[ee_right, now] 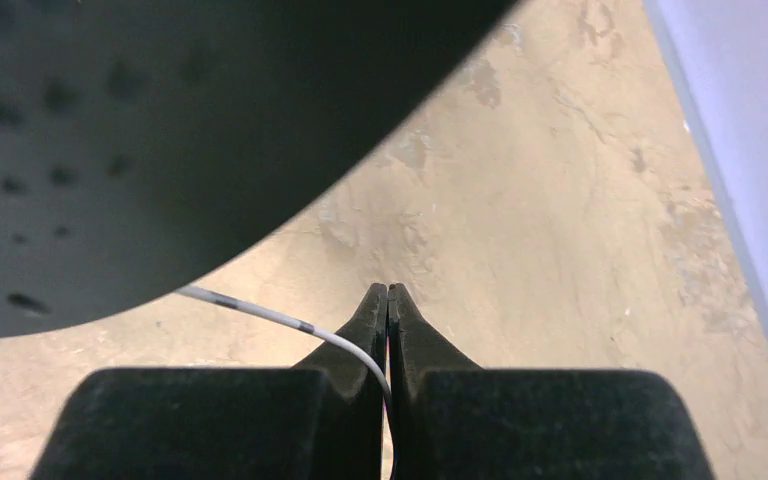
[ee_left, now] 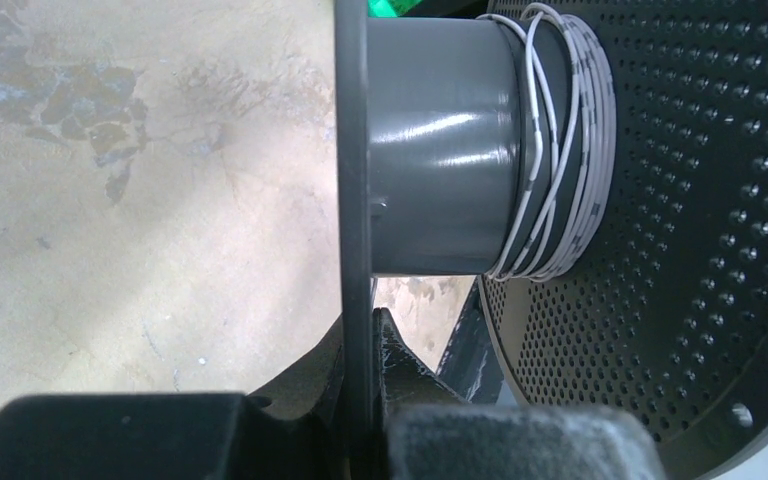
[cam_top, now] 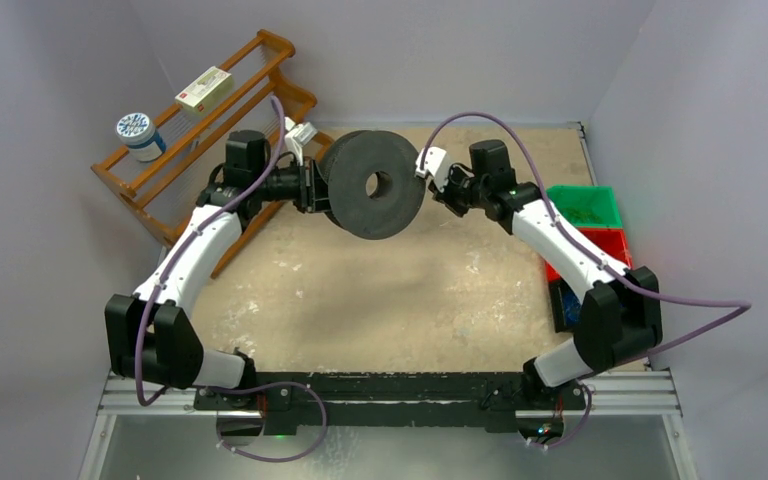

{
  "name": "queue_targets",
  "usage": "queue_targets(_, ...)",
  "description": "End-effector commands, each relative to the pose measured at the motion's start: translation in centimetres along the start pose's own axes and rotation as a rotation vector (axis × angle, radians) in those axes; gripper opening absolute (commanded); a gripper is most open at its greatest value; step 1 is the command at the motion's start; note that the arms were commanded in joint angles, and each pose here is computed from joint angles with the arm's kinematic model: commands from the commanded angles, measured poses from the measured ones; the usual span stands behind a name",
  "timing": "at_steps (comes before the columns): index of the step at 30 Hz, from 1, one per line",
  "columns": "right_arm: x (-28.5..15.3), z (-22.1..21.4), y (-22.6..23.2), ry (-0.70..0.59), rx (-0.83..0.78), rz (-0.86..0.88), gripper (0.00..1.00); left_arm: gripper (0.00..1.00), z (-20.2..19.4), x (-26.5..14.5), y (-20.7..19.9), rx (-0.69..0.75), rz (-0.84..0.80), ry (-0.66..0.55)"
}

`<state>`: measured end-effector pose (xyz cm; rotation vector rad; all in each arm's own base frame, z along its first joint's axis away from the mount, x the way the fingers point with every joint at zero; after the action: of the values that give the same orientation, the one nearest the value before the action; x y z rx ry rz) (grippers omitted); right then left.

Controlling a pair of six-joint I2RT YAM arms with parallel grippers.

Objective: Wrap the cables
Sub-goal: Wrap the cable around the cable reel.

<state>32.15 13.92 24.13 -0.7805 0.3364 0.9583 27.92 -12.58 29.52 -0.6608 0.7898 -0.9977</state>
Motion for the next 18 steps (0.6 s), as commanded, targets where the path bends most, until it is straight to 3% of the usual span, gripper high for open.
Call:
queue_targets(1,-0.8,1.9,-0.6,-0.088,0.017,0.115,0.00,0.00,0.3,-1.1,-1.3,0.233,-0.012,0.000)
queue_targets(5,-1.5,3.0,-1.2,-0.131,0.058,0.216,0.00,0.00,0.2,-1.4,-0.7,0.400,0.109,0.017)
queue_targets(12,-1.6,4.1,-1.4,-0.123,0.109,0.375,0.00,0.00,0.2,-1.2,-0.7,0.686,0.378,-0.053)
queue_targets(18,-0.8,3.7,-1.2,-0.090,0.159,0.445,0.00,0.00,-0.3,-0.3,-0.1,0.765,0.572,-0.148)
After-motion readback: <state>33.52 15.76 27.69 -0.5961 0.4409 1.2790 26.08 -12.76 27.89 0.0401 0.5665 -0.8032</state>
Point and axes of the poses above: each gripper's point midway between its finger pads, its own x axis out along the fingers, its own y axis along the line the jaws close on, z = x × y, the point moved 10 cm from there along -x, back along the fingers, and after that the axes turned 10 degrees about -x, right-handed, at the moved point
